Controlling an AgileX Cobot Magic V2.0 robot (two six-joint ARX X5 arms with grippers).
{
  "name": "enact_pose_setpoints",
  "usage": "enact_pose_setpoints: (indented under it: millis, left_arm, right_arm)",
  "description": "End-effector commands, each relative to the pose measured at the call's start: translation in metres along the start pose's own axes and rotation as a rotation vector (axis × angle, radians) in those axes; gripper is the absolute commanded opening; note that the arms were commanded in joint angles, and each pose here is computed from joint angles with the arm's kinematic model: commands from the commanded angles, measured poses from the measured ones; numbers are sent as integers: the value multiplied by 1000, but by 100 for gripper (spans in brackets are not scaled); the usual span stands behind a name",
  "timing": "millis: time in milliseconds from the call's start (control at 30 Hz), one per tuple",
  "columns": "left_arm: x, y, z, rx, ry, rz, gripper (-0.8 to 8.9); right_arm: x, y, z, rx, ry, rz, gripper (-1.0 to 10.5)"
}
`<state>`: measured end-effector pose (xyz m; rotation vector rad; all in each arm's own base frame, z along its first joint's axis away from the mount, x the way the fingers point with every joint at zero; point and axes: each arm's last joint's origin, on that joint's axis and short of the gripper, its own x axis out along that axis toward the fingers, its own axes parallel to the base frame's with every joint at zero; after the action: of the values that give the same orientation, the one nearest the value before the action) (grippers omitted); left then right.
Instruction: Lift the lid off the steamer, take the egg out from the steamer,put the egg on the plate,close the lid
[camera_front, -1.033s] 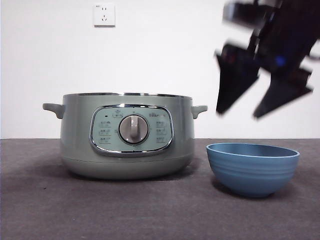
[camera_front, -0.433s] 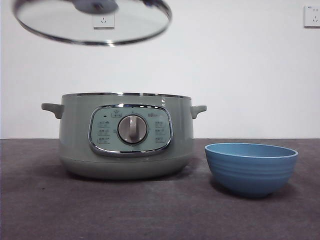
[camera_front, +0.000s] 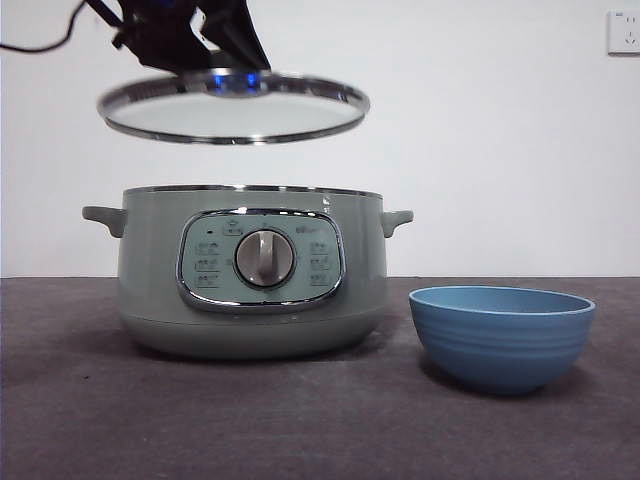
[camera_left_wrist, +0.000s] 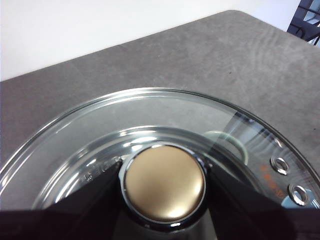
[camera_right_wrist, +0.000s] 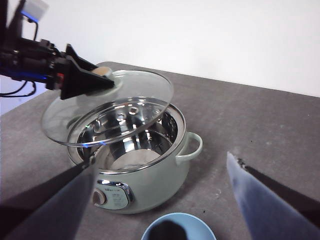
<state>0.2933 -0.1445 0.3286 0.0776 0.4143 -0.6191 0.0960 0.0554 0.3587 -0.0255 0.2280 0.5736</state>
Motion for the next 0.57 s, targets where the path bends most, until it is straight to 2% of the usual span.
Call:
enact_pose_setpoints:
  millis: [33,567]
  left_arm:
    - [5,0,5,19,-51,-6,-9]
    - [41,5,-17,26,38,14,-9]
  right_arm:
    - [-1,0,1,13,-7,-3,442]
    - [-1,0,-3,15,29,-4,442]
